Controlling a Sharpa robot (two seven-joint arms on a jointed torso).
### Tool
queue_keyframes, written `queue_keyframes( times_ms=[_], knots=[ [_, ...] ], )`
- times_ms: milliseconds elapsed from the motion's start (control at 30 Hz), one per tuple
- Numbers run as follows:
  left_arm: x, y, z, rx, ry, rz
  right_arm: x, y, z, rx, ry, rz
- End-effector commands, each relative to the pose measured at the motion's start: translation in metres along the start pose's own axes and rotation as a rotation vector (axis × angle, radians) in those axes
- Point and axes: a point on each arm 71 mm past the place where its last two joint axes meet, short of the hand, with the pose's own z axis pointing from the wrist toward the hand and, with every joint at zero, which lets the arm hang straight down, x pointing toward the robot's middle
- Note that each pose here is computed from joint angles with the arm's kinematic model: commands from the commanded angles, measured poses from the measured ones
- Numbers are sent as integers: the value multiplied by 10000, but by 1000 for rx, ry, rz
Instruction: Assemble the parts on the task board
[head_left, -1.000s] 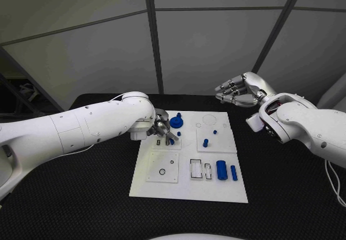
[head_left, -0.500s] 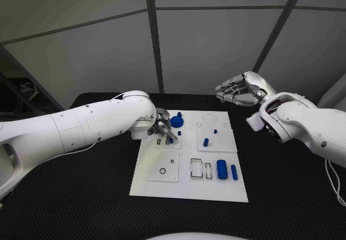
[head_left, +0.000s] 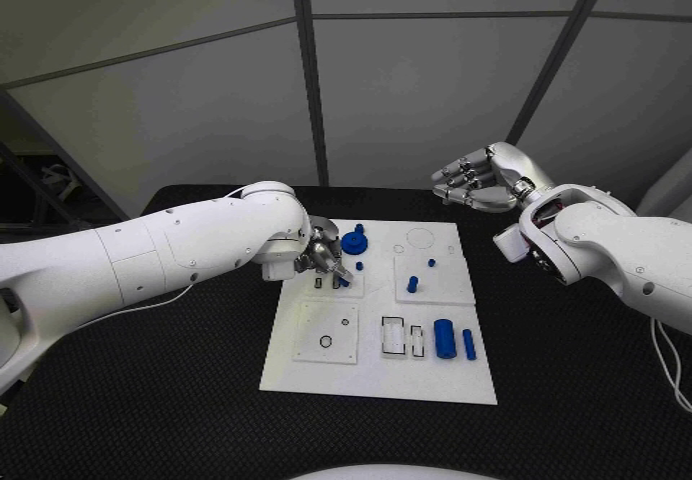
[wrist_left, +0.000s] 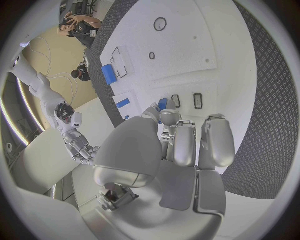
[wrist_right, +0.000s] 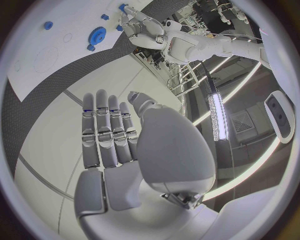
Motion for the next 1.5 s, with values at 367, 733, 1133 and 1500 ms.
queue_keyframes(
  times_ms=[367,733,1133,1500],
  knots=[
    [-13,119,-104,48,-39,-205,-7,7,12,-3,-3,1],
    [-1,253,-232,51,-138,-265,-10,-3,18,0,-4,0],
    [111,309,-235,26,-252,-157,-15,-12,20,1,-5,-1],
    [202,296,-172,14,-264,-119,-15,-13,21,-1,-3,-6]
  ],
)
